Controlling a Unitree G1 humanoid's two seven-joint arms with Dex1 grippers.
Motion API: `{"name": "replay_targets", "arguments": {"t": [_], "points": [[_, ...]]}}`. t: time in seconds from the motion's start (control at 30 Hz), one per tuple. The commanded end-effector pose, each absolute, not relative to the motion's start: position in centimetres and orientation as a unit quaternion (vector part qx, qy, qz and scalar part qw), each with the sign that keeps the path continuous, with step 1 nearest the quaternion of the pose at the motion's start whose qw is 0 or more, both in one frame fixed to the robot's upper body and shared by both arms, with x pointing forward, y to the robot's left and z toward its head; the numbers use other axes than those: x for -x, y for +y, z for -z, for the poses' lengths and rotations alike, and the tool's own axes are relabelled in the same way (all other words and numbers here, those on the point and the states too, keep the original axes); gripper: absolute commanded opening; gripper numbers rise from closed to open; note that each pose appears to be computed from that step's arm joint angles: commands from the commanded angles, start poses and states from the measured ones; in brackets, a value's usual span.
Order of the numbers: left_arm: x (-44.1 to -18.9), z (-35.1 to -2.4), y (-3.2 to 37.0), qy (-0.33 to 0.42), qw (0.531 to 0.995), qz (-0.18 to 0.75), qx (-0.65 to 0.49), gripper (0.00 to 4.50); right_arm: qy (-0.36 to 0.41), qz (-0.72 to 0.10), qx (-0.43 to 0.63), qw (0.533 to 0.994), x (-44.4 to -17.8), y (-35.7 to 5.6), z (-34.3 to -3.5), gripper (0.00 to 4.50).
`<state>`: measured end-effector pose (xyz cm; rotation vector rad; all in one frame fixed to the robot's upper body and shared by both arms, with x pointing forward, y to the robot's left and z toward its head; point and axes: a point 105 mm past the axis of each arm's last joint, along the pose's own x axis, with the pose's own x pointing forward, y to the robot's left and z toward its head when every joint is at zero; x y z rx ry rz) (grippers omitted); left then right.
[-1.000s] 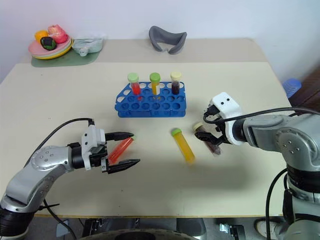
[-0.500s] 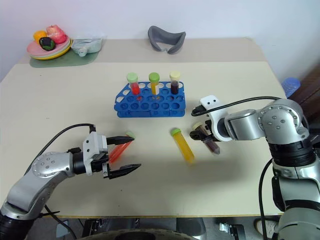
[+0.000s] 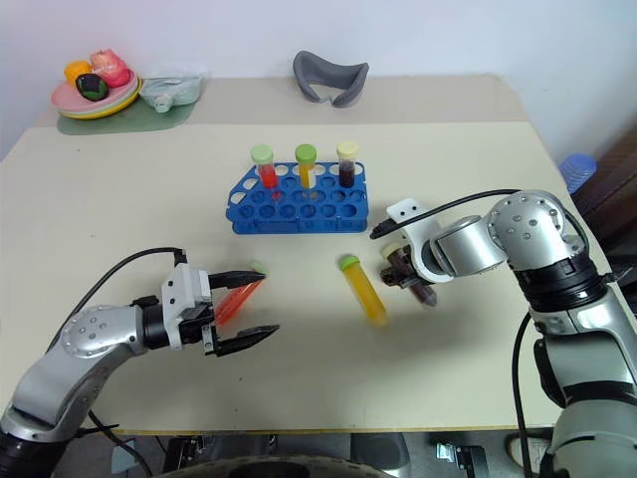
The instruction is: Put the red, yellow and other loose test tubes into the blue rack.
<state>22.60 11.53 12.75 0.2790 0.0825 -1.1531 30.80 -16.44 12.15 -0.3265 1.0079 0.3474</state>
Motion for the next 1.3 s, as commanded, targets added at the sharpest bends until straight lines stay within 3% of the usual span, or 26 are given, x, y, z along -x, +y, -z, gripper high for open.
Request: {"name": "replay_targets", "arguments": {"t": [0.03, 0.17, 0.4, 0.67, 0.8, 0.93, 1.07, 1.2, 1.3], "points": [[-22.3, -14.2, 11.1, 0.013, 0.823, 0.55, -0.141, 4.47, 0.492, -0.147, 0.162, 0.843, -30.9, -16.9, -11.5, 4.5], [-22.4, -14.2, 10.9, 0.014, 0.824, 0.548, -0.14, 4.47, 0.492, -0.144, 0.165, 0.843, -31.1, -16.9, -11.4, 4.5], [-22.5, -13.9, 10.9, 0.018, 0.826, 0.545, -0.139, 4.5, 0.483, -0.146, 0.175, 0.845, -31.3, -16.6, -11.8, 1.54], [-22.2, -12.4, 11.9, 0.023, 0.829, 0.542, -0.139, 4.5, 0.48, -0.151, 0.179, 0.846, -31.4, -16.5, -12.0, 1.54], [-22.0, -11.9, 12.0, 0.023, 0.828, 0.542, -0.14, 4.5, 0.476, -0.153, 0.181, 0.847, -31.4, -16.4, -12.2, 0.9], [-21.9, -11.9, 12.1, 0.022, 0.83, 0.538, -0.141, 4.5, 0.461, -0.161, 0.186, 0.853, -31.5, -16.0, -12.9, 0.9], [-22.6, -12.9, 13.3, 0.011, 0.851, 0.507, -0.133, 4.5, 0.364, -0.184, 0.2, 0.891, -32.4, -14.5, -16.6, 0.9], [-23.9, -14.5, 15.1, -0.008, 0.877, 0.467, -0.113, 4.5, 0.17, -0.264, 0.169, 0.934, -32.6, -11.3, -21.9, 0.9], [-25.2, -15.5, 16.2, -0.031, 0.896, 0.433, -0.096, 4.5, 0.054, -0.317, 0.136, 0.937, -32.3, -9.4, -24.3, 0.9]]}}
